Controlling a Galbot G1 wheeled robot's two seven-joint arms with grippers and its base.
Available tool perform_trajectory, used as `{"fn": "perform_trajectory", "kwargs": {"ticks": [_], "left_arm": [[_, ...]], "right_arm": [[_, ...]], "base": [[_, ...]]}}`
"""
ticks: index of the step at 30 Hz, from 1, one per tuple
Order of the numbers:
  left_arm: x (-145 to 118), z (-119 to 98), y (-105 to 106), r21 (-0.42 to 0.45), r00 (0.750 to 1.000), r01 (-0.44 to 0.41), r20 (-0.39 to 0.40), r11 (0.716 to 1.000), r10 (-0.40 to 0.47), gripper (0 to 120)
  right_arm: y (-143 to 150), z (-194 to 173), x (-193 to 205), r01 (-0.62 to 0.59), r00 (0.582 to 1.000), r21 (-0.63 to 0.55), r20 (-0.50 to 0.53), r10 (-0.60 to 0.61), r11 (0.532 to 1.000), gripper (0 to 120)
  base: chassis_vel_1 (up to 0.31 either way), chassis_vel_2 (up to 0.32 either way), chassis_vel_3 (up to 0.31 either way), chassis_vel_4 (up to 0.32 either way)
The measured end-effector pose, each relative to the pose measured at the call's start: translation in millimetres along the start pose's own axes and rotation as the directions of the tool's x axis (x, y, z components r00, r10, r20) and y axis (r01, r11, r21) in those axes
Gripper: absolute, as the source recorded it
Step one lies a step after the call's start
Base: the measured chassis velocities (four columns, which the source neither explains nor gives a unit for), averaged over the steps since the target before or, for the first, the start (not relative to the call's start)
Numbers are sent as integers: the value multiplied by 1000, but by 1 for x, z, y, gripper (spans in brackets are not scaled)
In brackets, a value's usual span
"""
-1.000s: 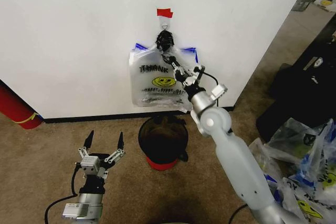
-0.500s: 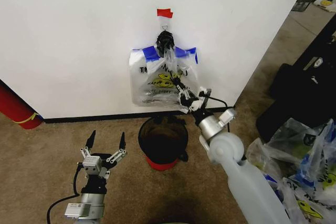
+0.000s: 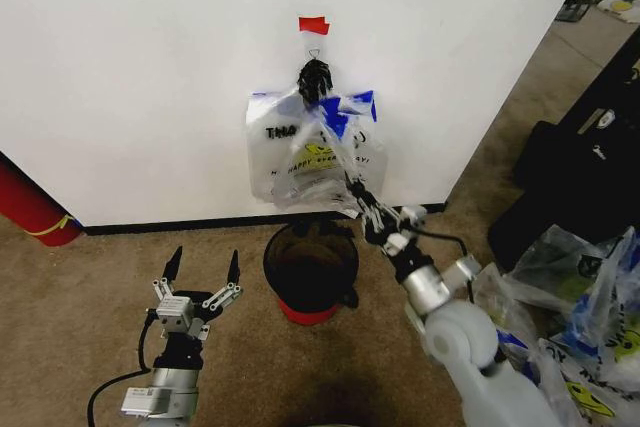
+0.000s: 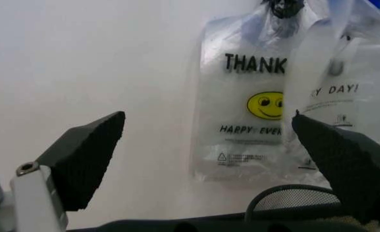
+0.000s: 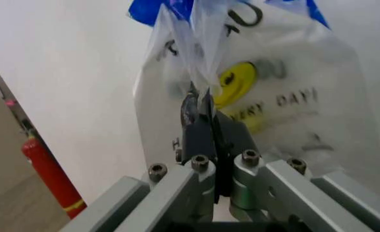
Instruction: Pick up the garbage bag from the wall and place it over the trash bin.
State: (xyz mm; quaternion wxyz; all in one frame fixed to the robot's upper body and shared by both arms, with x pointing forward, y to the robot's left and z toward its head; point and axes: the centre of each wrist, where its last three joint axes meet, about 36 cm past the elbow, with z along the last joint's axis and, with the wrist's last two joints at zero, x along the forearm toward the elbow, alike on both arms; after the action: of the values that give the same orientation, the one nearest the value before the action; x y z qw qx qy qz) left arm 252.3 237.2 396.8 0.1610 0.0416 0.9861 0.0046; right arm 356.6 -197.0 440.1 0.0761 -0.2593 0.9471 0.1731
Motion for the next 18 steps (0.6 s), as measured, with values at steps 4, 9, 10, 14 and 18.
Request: {"fn": "perform_trajectory", "kwargs": {"ticks": [4,9,10,14,18], "left_arm": [[-1,1,-1,3,1000,-2,1,1000,2,100],[-2,1,0,2,1000,-10,2,1000,10,100],[-3,1,0,3,1000,-10,4,1000,10,100],[-4,2,1,5,1000,-13,5,1000,13,100],[-5,4,2,7,1000,-14,2,1000,14,100]], "right_arm": [[2,5,18,-14,1000,33,-6,14,999,0],[7,14,44,-36,999,92,-9,37,995,0],[8,15,48,-44,999,107,-9,45,993,0],[12,21,63,-64,998,141,-11,66,988,0],[18,30,80,-88,996,186,-16,92,979,0]], "base": [[0,0,0,0],[0,0,0,0],[0,0,0,0],[0,0,0,0],[0,0,0,0]]}}
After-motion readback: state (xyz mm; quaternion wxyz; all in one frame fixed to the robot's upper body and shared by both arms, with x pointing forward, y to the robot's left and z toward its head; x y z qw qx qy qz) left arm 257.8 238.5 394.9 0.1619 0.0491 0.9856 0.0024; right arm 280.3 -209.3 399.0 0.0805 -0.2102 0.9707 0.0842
